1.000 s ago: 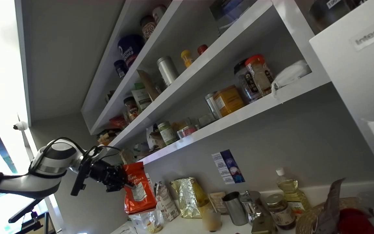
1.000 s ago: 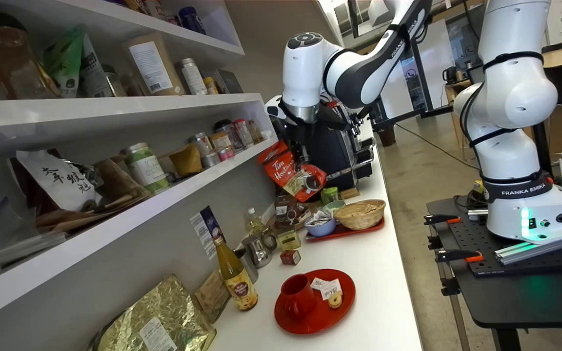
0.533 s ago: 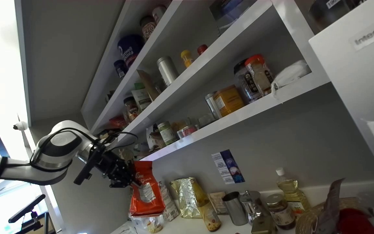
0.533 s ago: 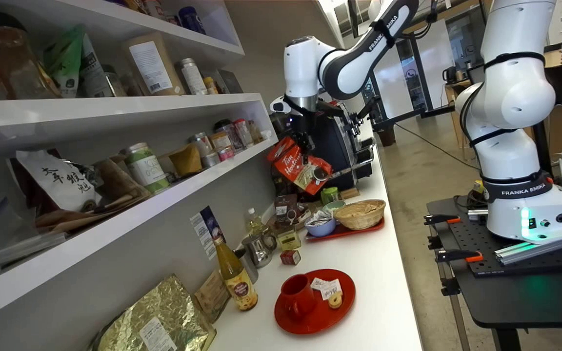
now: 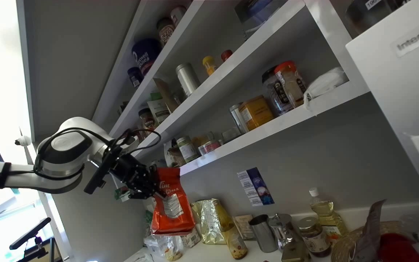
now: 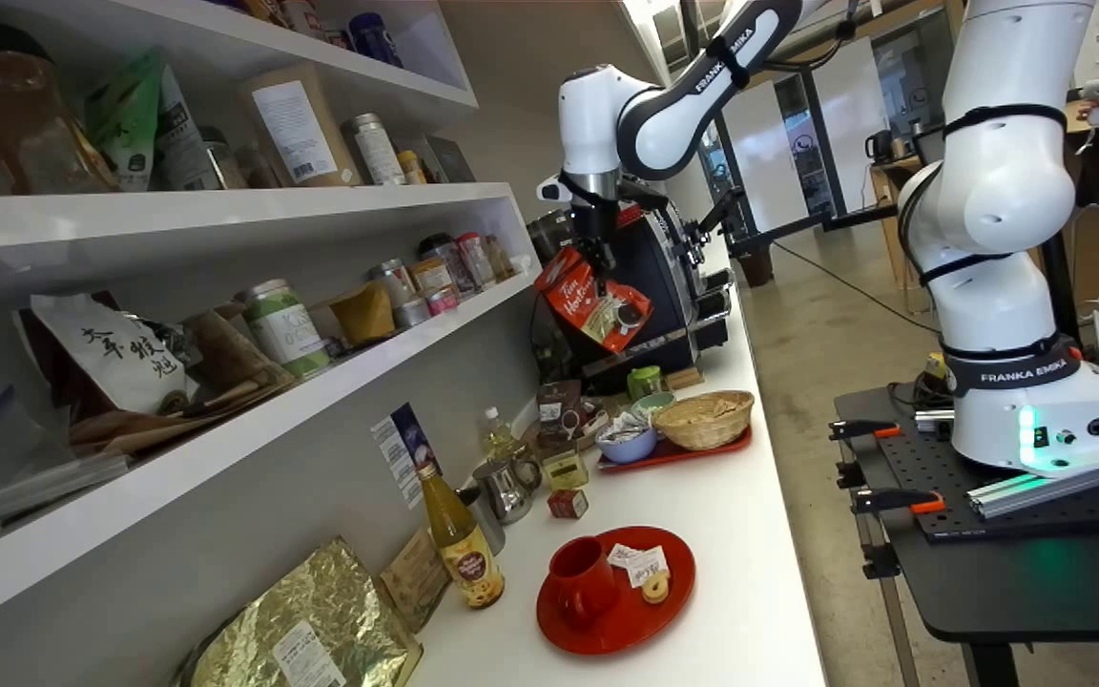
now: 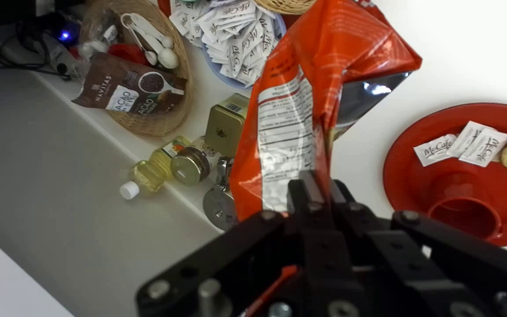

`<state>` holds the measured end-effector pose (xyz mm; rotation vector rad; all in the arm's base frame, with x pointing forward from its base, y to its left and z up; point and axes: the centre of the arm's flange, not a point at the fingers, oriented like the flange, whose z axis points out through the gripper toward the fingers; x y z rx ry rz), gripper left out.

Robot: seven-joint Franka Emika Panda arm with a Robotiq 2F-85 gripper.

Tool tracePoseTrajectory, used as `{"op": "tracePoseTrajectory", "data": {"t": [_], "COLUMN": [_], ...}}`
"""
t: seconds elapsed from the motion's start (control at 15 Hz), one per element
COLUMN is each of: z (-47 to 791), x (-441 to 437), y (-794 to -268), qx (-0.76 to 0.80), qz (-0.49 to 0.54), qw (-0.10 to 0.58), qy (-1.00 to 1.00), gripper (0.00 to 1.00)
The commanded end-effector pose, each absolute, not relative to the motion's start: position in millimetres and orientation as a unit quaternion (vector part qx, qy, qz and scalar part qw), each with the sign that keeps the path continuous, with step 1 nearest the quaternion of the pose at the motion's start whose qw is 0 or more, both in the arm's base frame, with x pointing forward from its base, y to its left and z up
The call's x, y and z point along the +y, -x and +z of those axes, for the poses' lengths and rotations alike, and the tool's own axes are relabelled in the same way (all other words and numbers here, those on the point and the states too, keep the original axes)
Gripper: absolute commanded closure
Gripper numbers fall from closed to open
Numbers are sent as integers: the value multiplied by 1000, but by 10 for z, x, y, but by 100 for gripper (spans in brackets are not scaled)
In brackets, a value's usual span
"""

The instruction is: Put the orange pack on the bottom shelf.

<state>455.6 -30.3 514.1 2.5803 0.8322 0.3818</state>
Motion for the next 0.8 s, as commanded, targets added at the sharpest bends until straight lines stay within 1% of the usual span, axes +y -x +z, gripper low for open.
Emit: {"op": "tracePoseTrajectory", "data": {"t": [0.0, 0.6, 0.73], "z": [5376, 5917, 6029], "x": [-414, -635, -771], "y": [-4667, -4772, -4863], "qx": [273, 225, 218], "qz": [156, 192, 198], "qw": [219, 245, 252], "qy": [-923, -923, -922], "gripper": [100, 100, 100]}}
